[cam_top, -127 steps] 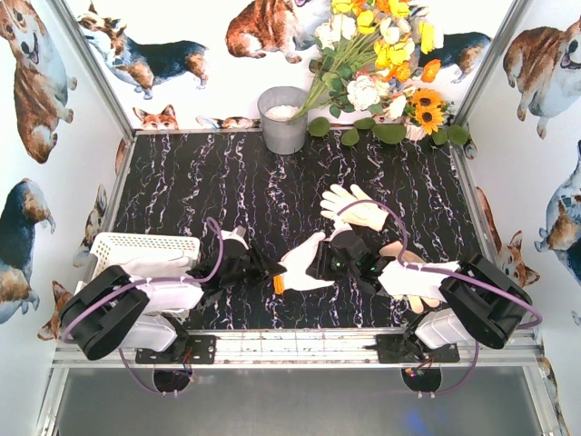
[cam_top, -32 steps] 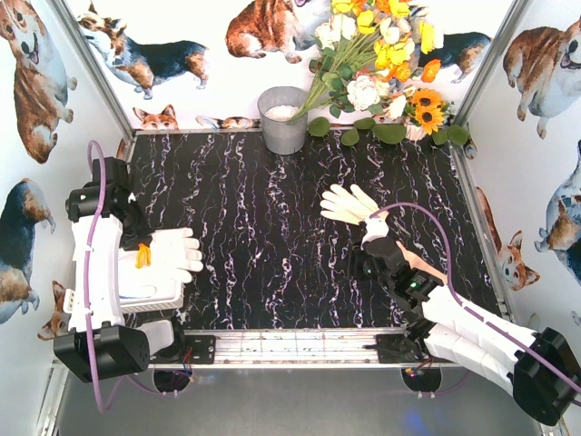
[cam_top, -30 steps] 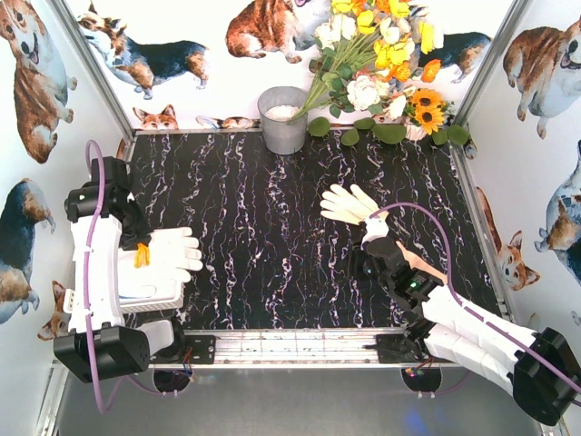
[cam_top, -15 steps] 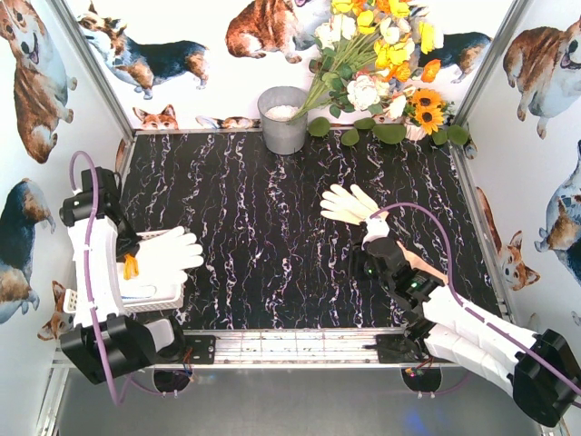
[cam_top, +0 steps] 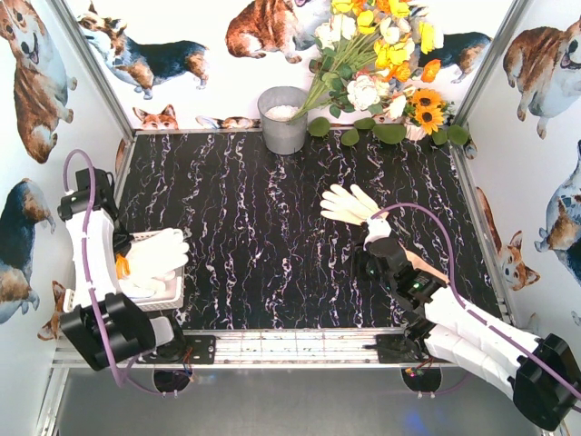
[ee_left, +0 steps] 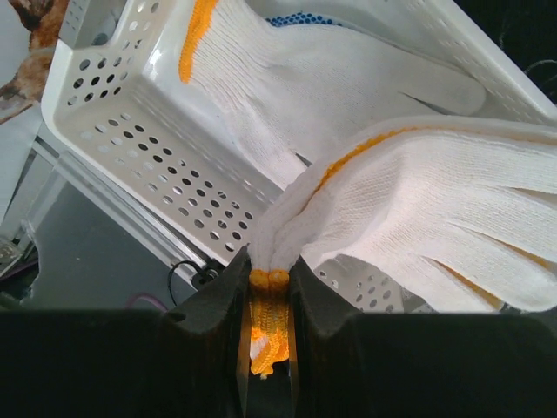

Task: Put the gloves into the storage basket
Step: Place the glove in the bin.

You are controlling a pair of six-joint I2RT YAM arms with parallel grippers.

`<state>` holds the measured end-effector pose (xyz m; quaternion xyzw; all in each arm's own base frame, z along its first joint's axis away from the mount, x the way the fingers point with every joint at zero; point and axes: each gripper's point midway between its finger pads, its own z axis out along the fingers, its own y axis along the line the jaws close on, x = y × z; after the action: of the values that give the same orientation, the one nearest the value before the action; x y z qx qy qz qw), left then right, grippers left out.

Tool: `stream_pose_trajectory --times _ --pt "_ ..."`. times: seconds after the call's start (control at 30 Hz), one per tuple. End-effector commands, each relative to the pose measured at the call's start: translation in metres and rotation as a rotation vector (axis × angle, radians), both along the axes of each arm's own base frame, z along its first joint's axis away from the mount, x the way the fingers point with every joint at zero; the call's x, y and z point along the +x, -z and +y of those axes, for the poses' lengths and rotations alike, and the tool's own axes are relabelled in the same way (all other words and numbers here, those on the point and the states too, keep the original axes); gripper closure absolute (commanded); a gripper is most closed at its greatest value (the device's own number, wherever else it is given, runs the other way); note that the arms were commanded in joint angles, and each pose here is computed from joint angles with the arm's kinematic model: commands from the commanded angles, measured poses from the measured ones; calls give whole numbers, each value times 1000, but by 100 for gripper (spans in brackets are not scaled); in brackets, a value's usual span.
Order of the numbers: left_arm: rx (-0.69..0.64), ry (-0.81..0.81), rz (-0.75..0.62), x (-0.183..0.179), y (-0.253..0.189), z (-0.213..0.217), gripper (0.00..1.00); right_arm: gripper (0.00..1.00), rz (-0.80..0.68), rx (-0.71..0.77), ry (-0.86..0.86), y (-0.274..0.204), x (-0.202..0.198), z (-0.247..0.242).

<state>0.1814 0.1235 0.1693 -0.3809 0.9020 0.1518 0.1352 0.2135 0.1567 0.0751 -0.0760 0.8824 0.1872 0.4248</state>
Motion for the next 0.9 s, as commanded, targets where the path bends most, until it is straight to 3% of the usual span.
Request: stream_pose_trajectory --times 0.0,0.87 --pt "81 -29 31 3 4 22 100 62 -82 34 -4 -29 12 5" --pt "159 -92 156 16 53 75 100 62 -106 47 19 -44 3 -7"
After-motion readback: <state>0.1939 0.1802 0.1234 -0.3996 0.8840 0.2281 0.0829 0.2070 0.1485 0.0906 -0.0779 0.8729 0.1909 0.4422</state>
